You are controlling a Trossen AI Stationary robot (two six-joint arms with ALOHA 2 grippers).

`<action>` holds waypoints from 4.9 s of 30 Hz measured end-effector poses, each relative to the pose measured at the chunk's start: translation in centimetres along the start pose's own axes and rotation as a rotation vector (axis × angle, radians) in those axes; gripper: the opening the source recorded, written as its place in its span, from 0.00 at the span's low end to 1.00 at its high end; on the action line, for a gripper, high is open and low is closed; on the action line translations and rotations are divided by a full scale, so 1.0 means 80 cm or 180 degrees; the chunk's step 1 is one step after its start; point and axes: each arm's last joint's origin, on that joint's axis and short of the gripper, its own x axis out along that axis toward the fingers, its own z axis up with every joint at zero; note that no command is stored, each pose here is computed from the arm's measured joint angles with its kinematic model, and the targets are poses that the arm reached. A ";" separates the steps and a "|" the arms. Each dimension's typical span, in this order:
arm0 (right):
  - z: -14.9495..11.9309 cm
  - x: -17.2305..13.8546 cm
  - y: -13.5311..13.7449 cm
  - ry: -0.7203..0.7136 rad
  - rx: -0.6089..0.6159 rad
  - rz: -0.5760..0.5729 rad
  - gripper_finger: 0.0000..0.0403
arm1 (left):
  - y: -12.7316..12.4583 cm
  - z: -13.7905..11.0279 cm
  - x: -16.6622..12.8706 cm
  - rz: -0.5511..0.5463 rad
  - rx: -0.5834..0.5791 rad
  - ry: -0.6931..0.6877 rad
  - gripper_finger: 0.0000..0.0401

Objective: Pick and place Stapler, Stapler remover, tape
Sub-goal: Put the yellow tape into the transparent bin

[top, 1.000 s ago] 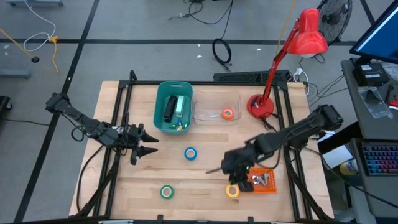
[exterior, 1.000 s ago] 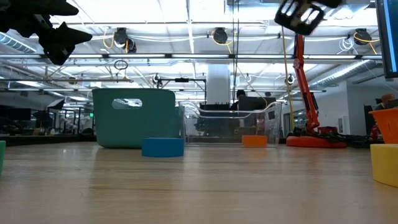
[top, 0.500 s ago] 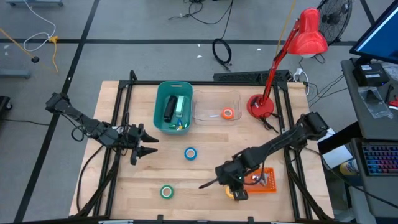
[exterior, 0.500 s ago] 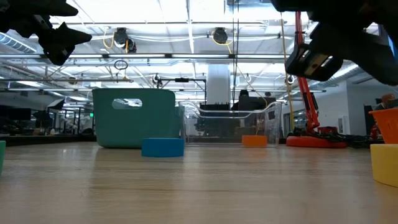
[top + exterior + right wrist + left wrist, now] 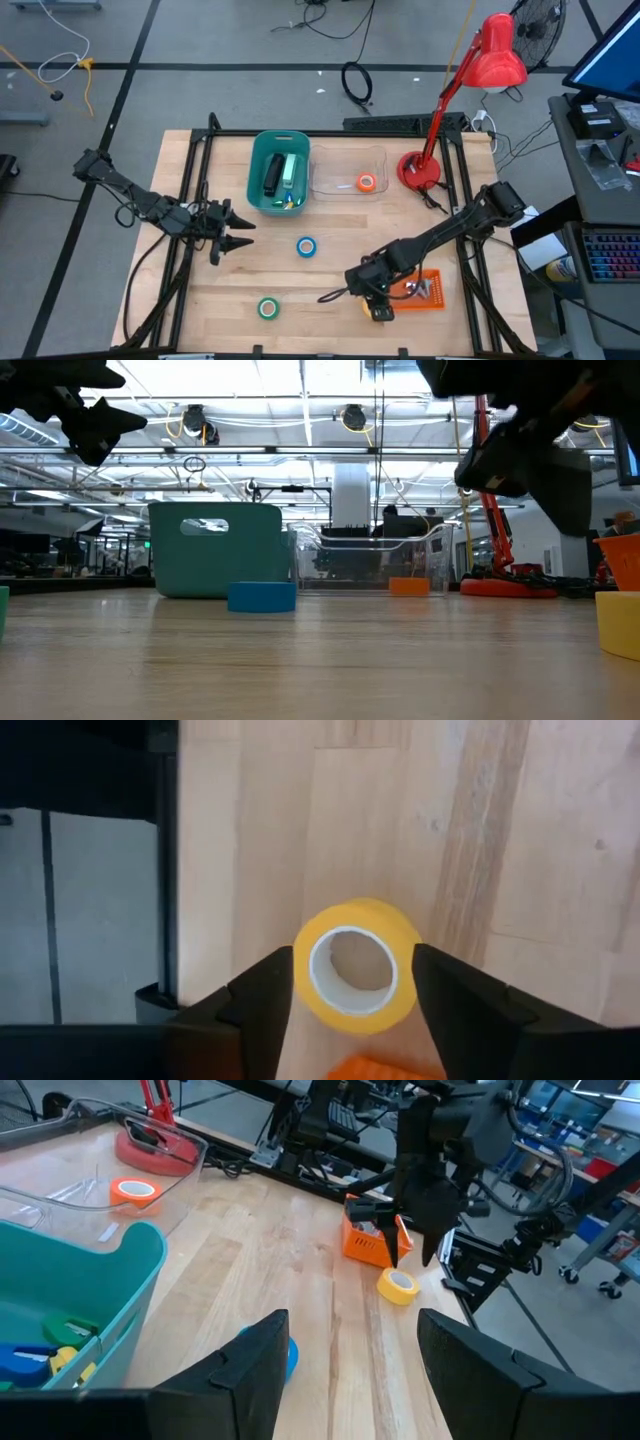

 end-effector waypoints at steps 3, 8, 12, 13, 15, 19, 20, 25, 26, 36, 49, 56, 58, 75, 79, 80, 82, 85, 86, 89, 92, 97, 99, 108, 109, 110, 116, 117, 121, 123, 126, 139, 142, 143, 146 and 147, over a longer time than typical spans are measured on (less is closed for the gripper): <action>0.000 0.013 -0.003 0.0081 0.0038 -0.0042 0.51 | 0.000 0.000 0.000 0.0004 0.0004 0.0007 0.56; -0.001 0.035 -0.010 0.0224 0.0034 -0.0147 0.52 | 0.001 -0.001 0.000 0.0018 0.0017 0.0031 0.56; -0.003 0.046 -0.017 0.0300 0.0040 -0.0302 0.52 | 0.001 -0.001 0.000 0.0019 0.0018 0.0034 0.56; -0.003 0.049 -0.018 0.0316 0.0043 -0.0316 0.52 | 0.001 -0.001 0.000 0.0019 0.0018 0.0034 0.56; -0.003 0.053 -0.021 0.0346 0.0023 -0.0347 0.52 | 0.001 -0.001 0.000 0.0020 0.0019 0.0035 0.56; -0.004 0.060 -0.024 0.0375 0.0019 -0.0492 0.49 | 0.001 -0.001 0.000 0.0019 0.0019 0.0035 0.56; -0.005 0.061 -0.024 0.0401 0.0024 -0.0518 0.47 | 0.001 -0.001 0.000 0.0019 0.0018 0.0033 0.56; -0.004 0.062 -0.028 0.0400 0.0045 -0.0534 0.31 | 0.001 -0.001 0.000 0.0020 0.0018 0.0032 0.56; -0.004 0.061 -0.028 0.0391 0.0052 -0.0533 0.27 | 0.001 -0.001 0.000 0.0020 0.0019 0.0034 0.56; 0.016 0.016 -0.038 -0.0101 0.0218 -0.0397 0.08 | 0.001 -0.001 0.000 0.0022 0.0027 0.0032 0.56; 0.046 -0.190 -0.052 -0.2553 -0.0233 0.0042 0.08 | 0.001 -0.001 0.000 0.0023 0.0027 0.0030 0.56; 0.032 -0.242 -0.085 -0.3405 -0.0151 -0.0557 0.08 | 0.001 -0.001 0.000 0.0026 0.0043 0.0031 0.56; 0.027 -0.250 -0.095 -0.3523 -0.0116 -0.1094 0.08 | 0.001 -0.001 0.000 0.0027 0.0040 0.0025 0.56; 0.011 -0.243 -0.233 -0.1787 0.0034 -0.3800 0.08 | 0.001 -0.001 0.000 0.0057 0.0013 0.0007 0.56; 0.013 -0.231 -0.263 -0.1544 -0.0163 -0.3536 0.08 | 0.001 0.000 0.000 0.0051 -0.0007 -0.0005 0.56; 0.012 -0.229 -0.271 -0.1502 -0.0178 -0.3447 0.08 | 0.001 0.000 0.000 0.0048 -0.0011 -0.0010 0.56; 0.008 -0.225 -0.285 -0.1400 -0.0188 -0.3300 0.08 | 0.000 0.000 0.000 0.0039 -0.0041 -0.0027 0.56; 0.004 -0.225 -0.304 -0.1386 -0.0151 -0.3096 0.08 | -0.001 0.002 0.000 0.0015 -0.0089 -0.0073 0.56; 0.002 -0.226 -0.309 -0.1409 -0.0153 -0.3005 0.08 | -0.001 0.003 0.000 0.0012 -0.0110 -0.0081 0.56; -0.001 -0.225 -0.324 -0.1502 -0.0173 -0.2709 0.08 | 0.000 0.003 0.000 0.0033 -0.0134 -0.0095 0.56; -0.006 -0.218 -0.336 -0.1416 -0.0154 -0.2492 0.08 | 0.000 0.003 0.000 0.0097 -0.0168 -0.0131 0.56; -0.007 -0.209 -0.347 -0.1408 -0.0291 -0.2164 0.08 | 0.002 0.004 0.000 0.0241 -0.0197 -0.0212 0.56; -0.006 -0.206 -0.350 -0.1368 -0.0332 -0.2168 0.08 | 0.002 0.005 0.000 0.0290 -0.0198 -0.0239 0.56; -0.017 -0.198 -0.362 -0.1090 -0.0392 -0.2048 0.08 | 0.003 0.005 0.000 0.0348 -0.0212 -0.0271 0.56; -0.018 -0.199 -0.362 -0.1100 -0.0422 -0.2018 0.08 | 0.003 0.005 0.000 0.0348 -0.0210 -0.0270 0.56; -0.018 -0.199 -0.362 -0.1101 -0.0448 -0.1972 0.08 | 0.003 0.005 0.000 0.0348 -0.0211 -0.0271 0.56; -0.020 -0.197 -0.361 -0.1066 -0.0511 -0.1872 0.08 | 0.004 0.005 0.000 0.0431 -0.0210 -0.0315 0.56; -0.020 -0.197 -0.361 -0.1059 -0.0509 -0.1867 0.08 | 0.004 0.005 -0.001 0.0466 -0.0210 -0.0333 0.56; -0.021 -0.198 -0.362 -0.1070 -0.0501 -0.1878 0.08 | 0.006 0.006 -0.001 0.0575 -0.0199 -0.0389 0.56; -0.022 -0.199 -0.364 -0.1062 -0.0478 -0.1877 0.08 | 0.006 0.006 -0.001 0.0593 -0.0200 -0.0400 0.56; -0.025 -0.200 -0.366 -0.1047 -0.0453 -0.1875 0.08 | 0.006 0.006 -0.001 0.0596 -0.0200 -0.0401 0.56; -0.030 -0.186 -0.375 -0.0832 -0.0357 -0.1776 0.08 | 0.006 0.006 -0.001 0.0597 -0.0196 -0.0399 0.56; -0.031 -0.183 -0.376 -0.0786 -0.0339 -0.1750 0.08 | 0.006 0.006 -0.001 0.0596 -0.0198 -0.0399 0.56; -0.031 -0.182 -0.377 -0.0766 -0.0327 -0.1738 0.08 | 0.006 0.006 -0.001 0.0596 -0.0198 -0.0399 0.56; -0.030 -0.183 -0.377 -0.0795 -0.0325 -0.1757 0.09 | 0.006 0.006 -0.001 0.0596 -0.0200 -0.0399 0.56; -0.030 -0.183 -0.377 -0.0797 -0.0324 -0.1758 0.09 | 0.006 0.006 -0.001 0.0596 -0.0197 -0.0398 0.56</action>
